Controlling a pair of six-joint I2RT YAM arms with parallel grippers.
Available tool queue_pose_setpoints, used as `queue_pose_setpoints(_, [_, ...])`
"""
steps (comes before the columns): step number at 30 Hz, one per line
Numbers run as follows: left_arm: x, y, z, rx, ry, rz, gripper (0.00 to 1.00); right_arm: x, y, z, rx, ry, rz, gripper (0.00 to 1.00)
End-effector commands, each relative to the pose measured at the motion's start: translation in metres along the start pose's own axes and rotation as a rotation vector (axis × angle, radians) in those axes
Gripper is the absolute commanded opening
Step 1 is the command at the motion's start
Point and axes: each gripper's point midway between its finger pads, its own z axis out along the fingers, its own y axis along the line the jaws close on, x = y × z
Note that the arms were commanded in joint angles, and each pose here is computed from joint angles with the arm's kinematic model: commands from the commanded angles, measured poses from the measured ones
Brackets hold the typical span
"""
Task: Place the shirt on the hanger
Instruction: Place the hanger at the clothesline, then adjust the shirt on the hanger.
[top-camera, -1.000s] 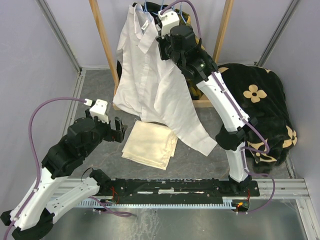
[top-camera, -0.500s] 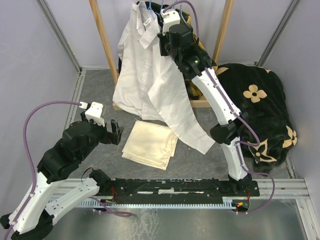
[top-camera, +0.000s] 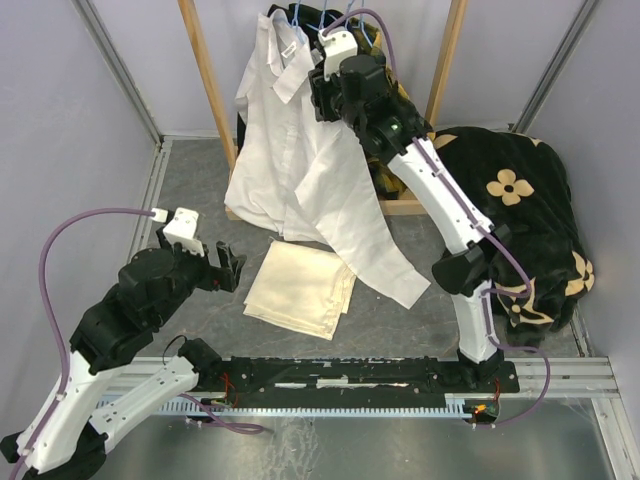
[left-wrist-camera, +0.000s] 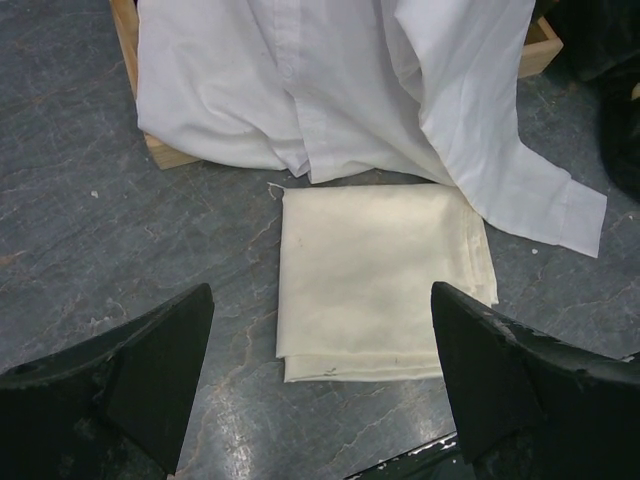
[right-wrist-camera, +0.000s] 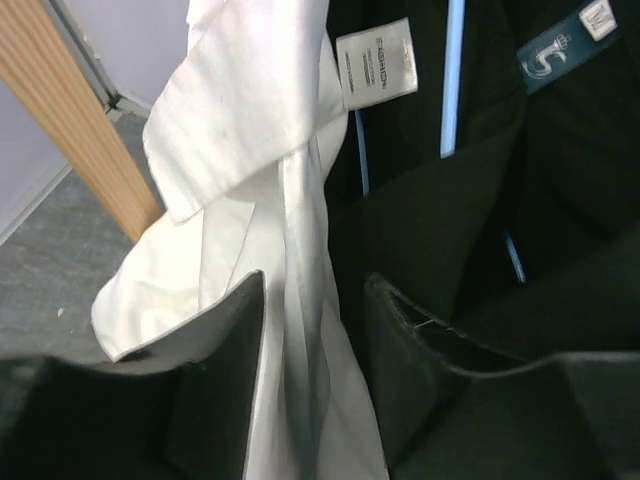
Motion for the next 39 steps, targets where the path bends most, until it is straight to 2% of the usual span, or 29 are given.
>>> queue_pose_setpoints(1, [-0.011, -0.012, 0.002, 0.044, -0.047, -0.083, 0.96, -0.084, -0.012, -0.073, -0.038, -0.192, -0.004, 0.57])
queue_pose_setpoints(5, [0.002, -0.02, 0.014, 0.062, 0.015, -0.1, 0.97, -0.088, -0.019, -0.116, -0.055, -0.192, -0.036, 0.72])
queue_pose_setpoints(10, [0.025, -0.033, 0.035, 0.079, 0.122, -0.119, 0.98, -0.061, -0.017, -0.171, -0.141, -0.137, -0.058, 0.78])
queue_pose_setpoints(13, [0.041, -0.034, 0.047, 0.054, 0.2, -0.128, 0.98, -0.03, -0.028, -0.197, -0.118, -0.082, -0.044, 0.84])
queue_pose_setpoints(20, [0.067, -0.034, 0.065, -0.005, 0.316, -0.142, 0.99, 0.094, -0.058, -0.248, 0.014, 0.191, 0.048, 0.87])
queue_pose_setpoints(22, [0.072, -0.032, 0.07, -0.039, 0.337, -0.151, 0.99, 0.136, -0.063, -0.263, 0.054, 0.3, 0.104, 0.87])
queue_pose_setpoints(26, [0.075, -0.03, 0.076, -0.077, 0.361, -0.175, 0.99, 0.206, -0.072, -0.289, 0.152, 0.554, 0.149, 0.96])
queue_pose_setpoints(29, [0.074, -0.036, 0.079, -0.077, 0.398, -0.201, 0.99, 0.236, -0.071, -0.298, 0.194, 0.651, 0.195, 0.99])
queue_pose_setpoints(32, [0.067, -0.039, 0.085, -0.087, 0.379, -0.226, 0.99, 0.255, -0.059, -0.293, 0.142, 0.668, 0.228, 0.99])
queue_pose_setpoints(39, [0.06, -0.046, 0.096, -0.055, 0.326, -0.251, 0.99, 0.303, -0.058, -0.282, 0.147, 0.79, 0.17, 0.99])
